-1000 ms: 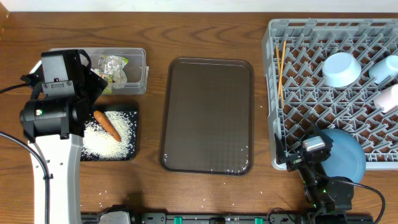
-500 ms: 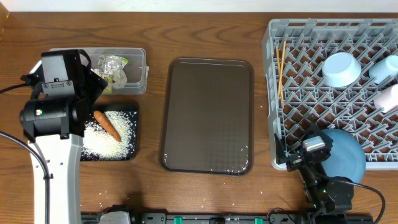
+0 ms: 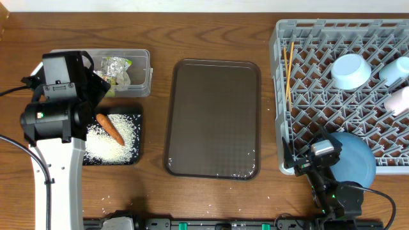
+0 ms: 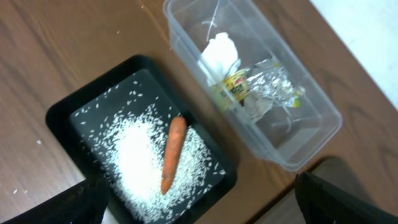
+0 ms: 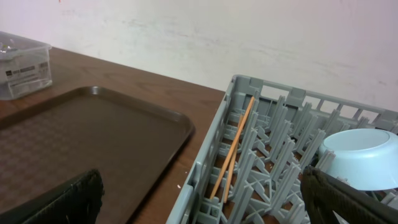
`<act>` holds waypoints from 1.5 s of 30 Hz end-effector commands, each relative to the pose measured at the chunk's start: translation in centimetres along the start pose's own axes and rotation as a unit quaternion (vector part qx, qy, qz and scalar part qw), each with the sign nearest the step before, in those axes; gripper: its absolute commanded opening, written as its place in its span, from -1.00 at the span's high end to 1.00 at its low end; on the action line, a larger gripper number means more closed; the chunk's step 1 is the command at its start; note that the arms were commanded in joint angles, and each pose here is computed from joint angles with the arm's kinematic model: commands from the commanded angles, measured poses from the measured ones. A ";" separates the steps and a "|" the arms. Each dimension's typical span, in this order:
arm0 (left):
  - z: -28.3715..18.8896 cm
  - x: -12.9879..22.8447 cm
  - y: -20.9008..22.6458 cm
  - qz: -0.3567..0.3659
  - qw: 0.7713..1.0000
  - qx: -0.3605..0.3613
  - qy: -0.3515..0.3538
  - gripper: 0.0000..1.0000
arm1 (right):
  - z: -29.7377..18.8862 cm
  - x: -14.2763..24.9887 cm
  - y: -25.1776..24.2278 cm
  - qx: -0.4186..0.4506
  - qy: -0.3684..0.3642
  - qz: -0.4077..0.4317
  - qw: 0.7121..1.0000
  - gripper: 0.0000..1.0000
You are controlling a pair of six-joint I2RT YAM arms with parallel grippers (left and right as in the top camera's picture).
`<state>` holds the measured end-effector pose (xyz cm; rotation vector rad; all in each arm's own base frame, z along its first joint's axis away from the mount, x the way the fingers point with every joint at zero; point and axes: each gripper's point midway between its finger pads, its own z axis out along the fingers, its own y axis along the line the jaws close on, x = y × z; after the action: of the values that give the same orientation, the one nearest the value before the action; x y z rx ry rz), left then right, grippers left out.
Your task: Sort waste into correct bins and load items into the dishwasher rack
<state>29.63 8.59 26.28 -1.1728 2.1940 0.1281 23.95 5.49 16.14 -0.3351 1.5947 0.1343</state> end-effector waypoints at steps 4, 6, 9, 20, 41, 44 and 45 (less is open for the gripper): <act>-0.2 2.3 1.6 0.005 0.999 -0.015 0.039 -0.94 | 0.0 0.0 0.0 0.002 -0.001 -0.004 1.000 -0.99; 0.0 3.5 2.5 0.009 0.999 -0.016 0.044 -0.94 | 0.0 0.0 0.0 0.002 -0.001 -0.004 1.000 -0.98; 0.9 5.5 3.9 0.041 0.999 -0.006 0.035 -0.94 | 0.0 0.0 0.0 0.002 -0.001 -0.004 1.000 -0.99; 5.7 12.2 2.8 0.126 0.964 0.218 -0.089 -0.95 | 0.0 0.0 0.0 0.002 -0.001 -0.004 1.000 -0.98; 7.6 14.8 4.1 0.100 0.926 0.301 -0.207 -0.95 | 0.0 0.0 0.0 0.002 -0.001 -0.004 1.000 -0.98; 6.4 14.0 3.8 0.104 0.914 0.314 -0.235 -0.94 | 0.0 0.0 0.0 0.002 -0.001 -0.004 1.000 -0.99; 6.1 13.7 3.7 0.102 0.911 0.318 -0.242 -0.94 | 0.0 0.0 0.0 0.002 -0.001 -0.004 1.000 -0.99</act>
<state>24.52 3.21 13.50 -0.4976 1.6888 -0.2119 23.98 5.30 16.18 -0.3285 1.5936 0.1227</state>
